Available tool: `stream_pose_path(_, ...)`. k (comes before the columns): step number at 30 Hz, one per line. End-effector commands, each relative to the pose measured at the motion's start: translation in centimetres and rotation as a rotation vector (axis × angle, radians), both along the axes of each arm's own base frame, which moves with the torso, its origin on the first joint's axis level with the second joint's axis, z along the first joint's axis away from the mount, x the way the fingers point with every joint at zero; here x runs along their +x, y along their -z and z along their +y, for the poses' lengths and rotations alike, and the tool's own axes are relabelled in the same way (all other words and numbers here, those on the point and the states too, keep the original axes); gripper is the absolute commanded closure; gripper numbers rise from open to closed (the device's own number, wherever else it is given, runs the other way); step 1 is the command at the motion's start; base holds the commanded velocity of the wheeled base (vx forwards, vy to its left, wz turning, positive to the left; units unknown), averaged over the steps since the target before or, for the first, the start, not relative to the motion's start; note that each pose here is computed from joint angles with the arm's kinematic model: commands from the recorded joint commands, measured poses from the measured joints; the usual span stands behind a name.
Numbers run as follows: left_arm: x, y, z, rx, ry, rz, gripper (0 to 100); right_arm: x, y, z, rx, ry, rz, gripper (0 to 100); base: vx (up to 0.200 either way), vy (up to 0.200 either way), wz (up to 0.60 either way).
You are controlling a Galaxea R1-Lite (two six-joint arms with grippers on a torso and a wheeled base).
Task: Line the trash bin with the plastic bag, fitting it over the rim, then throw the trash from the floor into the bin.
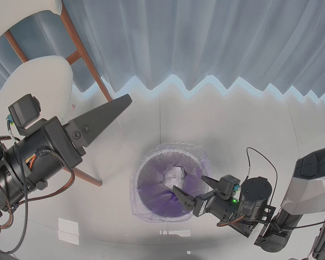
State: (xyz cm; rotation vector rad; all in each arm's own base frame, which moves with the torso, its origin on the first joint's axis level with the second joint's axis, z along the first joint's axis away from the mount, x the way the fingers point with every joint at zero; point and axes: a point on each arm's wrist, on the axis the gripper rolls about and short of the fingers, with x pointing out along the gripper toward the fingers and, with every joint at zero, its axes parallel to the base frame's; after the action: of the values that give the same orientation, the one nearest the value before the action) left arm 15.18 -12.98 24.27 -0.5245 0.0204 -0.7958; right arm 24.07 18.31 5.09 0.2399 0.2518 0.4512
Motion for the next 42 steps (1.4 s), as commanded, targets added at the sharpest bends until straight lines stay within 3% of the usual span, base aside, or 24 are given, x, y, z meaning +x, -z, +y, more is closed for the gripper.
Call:
stream_pose_path(1,0.0,0.2,0.0,0.005,-0.003,0.003,0,0.1,-0.4,0.0,0.016,0.002,-0.020,0,0.000,0.000,0.00)
stream_pose_path(7,0.0,0.4,0.2,0.018,-0.012,0.001,0,0.1,-1.5,-0.3,0.050,0.012,-0.048,0,0.000,0.000,0.00)
stream_pose_path(9,0.1,0.5,0.4,0.076,-0.046,-0.045,0,0.2,-3.6,-0.6,0.113,0.028,-0.099,0,0.000,0.000,0.00)
stream_pose_path(13,0.4,0.5,1.8,0.157,-0.162,-0.123,0,0.1,-7.8,-2.2,0.186,0.086,-0.225,0,0.000,0.000,0.00)
stream_pose_path(15,0.2,-0.2,3.0,0.144,-0.225,-0.151,0,-0.6,-10.0,-3.2,0.207,0.099,-0.292,0,0.000,0.000,0.00)
stream_pose_path(20,-0.1,-0.9,5.9,0.135,-0.366,-0.178,0,-3.1,-13.2,-6.7,0.203,0.161,-0.333,0,0.000,0.000,0.00)
stream_pose_path(25,-1.7,-0.7,7.2,0.127,-0.412,-0.195,0,-5.4,-14.0,-8.9,0.174,0.198,-0.372,0,0.000,0.000,0.00)
stream_pose_path(27,-4.5,0.3,9.8,0.141,-0.519,-0.189,0,-8.4,-13.9,-12.4,0.108,0.297,-0.426,0,0.000,0.000,0.00)
stream_pose_path(31,-8.8,2.1,11.3,0.116,-0.558,-0.229,0,-12.0,-11.9,-14.6,0.027,0.352,-0.413,0,0.000,0.000,0.00)
stream_pose_path(35,-12.8,6.7,12.5,0.119,-0.639,-0.232,0,-15.9,-11.9,-16.5,0.011,0.422,-0.435,0,0.000,0.000,0.00)
stream_pose_path(38,-14.8,9.2,12.9,0.140,-0.697,-0.217,0,-18.1,-10.8,-17.6,-0.050,0.492,-0.390,0,0.000,0.000,0.00)
stream_pose_path(42,-16.9,11.4,12.9,0.171,-0.687,-0.203,0,-20.3,-9.6,-18.2,-0.079,0.522,-0.362,0,0.000,0.000,0.00)
